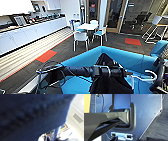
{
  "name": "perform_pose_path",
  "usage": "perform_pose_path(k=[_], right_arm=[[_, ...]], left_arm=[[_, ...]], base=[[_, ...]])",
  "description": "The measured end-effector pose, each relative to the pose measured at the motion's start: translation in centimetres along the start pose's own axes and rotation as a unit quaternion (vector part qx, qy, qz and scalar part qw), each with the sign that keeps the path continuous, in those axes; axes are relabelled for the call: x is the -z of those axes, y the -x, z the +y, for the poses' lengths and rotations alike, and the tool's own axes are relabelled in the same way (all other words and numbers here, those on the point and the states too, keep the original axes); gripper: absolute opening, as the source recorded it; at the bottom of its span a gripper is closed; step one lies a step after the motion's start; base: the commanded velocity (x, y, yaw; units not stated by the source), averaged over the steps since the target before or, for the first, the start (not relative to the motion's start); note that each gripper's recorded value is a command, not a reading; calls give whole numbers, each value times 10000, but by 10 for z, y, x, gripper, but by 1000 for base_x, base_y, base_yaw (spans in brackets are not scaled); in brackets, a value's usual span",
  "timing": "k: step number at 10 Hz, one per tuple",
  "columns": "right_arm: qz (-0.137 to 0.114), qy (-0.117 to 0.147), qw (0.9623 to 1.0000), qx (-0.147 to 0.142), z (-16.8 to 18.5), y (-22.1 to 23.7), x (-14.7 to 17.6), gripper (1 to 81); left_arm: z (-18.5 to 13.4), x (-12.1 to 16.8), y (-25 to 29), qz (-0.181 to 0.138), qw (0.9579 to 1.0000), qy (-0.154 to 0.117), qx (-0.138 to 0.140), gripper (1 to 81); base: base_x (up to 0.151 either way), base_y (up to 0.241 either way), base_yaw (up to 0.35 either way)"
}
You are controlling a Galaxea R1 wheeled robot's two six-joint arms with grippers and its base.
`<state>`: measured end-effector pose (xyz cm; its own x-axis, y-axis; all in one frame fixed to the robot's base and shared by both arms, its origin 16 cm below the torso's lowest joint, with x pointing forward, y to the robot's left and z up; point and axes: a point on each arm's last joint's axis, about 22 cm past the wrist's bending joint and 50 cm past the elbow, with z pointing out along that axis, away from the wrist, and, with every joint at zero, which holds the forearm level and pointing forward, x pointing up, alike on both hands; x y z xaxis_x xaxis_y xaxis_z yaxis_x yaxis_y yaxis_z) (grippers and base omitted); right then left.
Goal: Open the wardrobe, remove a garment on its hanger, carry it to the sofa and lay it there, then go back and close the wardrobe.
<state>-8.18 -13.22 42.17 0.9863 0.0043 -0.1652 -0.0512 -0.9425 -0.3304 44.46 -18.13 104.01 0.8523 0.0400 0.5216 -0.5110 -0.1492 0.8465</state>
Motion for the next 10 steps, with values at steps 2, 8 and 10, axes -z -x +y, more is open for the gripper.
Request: perform_pose_path(k=[2,8,10], right_arm=[[-15,0,10000,-7,0,1,0,811],[-380,13,9991,-181,1,29,-2,811],[-375,12,9992,-169,1,29,-2,811]], left_arm=[[-13,-4,8,4,9999,-102,109,10],[-92,-31,28,-50,9970,-481,601,10],[-108,-30,22,30,9962,-648,580,10]], base=[[0,0,0],[0,0,0],[0,0,0]])
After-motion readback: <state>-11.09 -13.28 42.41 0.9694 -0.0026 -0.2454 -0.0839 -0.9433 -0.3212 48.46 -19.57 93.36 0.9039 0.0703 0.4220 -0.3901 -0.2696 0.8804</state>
